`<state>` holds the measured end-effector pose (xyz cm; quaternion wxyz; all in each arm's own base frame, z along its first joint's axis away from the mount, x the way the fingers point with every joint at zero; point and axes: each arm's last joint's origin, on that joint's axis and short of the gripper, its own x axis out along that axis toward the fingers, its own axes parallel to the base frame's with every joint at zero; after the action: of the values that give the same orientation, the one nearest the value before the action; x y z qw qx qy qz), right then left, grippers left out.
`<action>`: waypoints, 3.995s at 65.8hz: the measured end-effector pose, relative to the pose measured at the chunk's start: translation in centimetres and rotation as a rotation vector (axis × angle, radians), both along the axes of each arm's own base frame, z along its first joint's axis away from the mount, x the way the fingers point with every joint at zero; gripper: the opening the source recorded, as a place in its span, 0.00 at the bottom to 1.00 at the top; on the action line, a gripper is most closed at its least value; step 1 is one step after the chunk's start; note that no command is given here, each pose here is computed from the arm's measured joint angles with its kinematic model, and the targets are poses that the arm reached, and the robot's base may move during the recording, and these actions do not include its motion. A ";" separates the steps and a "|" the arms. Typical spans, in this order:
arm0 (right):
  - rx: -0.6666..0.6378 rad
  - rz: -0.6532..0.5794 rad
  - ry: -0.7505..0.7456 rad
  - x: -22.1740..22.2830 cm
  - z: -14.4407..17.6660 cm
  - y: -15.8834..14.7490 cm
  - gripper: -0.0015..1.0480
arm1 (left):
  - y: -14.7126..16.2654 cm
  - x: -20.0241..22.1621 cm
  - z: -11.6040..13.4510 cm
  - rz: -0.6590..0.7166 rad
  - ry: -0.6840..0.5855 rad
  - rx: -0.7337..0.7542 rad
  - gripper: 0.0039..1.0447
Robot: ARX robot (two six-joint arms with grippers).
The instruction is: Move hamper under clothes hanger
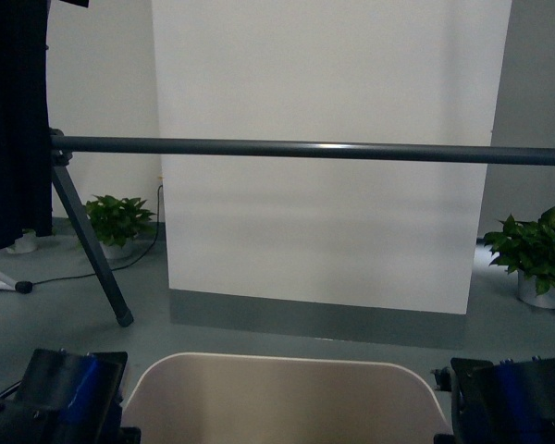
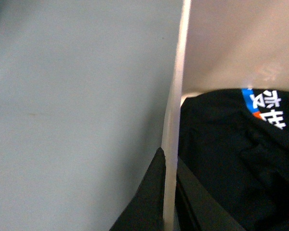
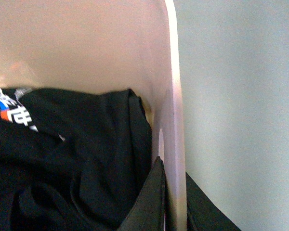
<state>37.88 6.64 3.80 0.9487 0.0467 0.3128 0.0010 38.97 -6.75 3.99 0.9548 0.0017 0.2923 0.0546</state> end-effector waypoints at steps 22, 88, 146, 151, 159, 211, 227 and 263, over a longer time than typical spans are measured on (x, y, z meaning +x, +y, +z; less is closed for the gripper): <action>-0.010 -0.014 0.032 2.1 -0.7 0.1 0.03 | -0.2 3.3 -0.9 0.003 0.047 0.005 0.04; 0.011 -0.073 0.126 2.7 -6.1 -0.9 0.13 | -1.6 6.5 -6.3 0.047 0.149 0.033 0.46; -0.066 -0.147 -0.406 -1.7 11.0 -2.0 0.92 | -4.1 1.3 11.9 -0.047 -0.427 0.060 0.94; -0.079 -0.146 -0.460 -2.6 12.8 -1.7 0.92 | -4.4 0.4 13.7 -0.058 -0.473 0.058 0.94; -0.097 -0.139 -0.538 -3.8 15.6 -1.1 0.92 | -4.9 -1.0 16.4 -0.070 -0.533 0.065 0.94; -0.221 -0.082 -0.738 -8.4 23.6 1.9 0.90 | -5.0 -6.2 24.3 -0.143 -0.650 0.095 0.85; -0.121 0.018 -0.638 -11.9 20.8 -0.7 0.57 | -1.0 -10.5 21.3 -0.127 -0.598 0.016 0.52; -0.105 0.005 -0.629 -19.8 15.5 -5.1 0.02 | 4.7 -19.8 15.4 -0.116 -0.588 -0.005 0.03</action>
<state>18.06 1.56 19.30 1.0000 -0.0058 0.0039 0.0014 19.19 -2.04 19.43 1.0000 0.0003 0.0029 -0.0027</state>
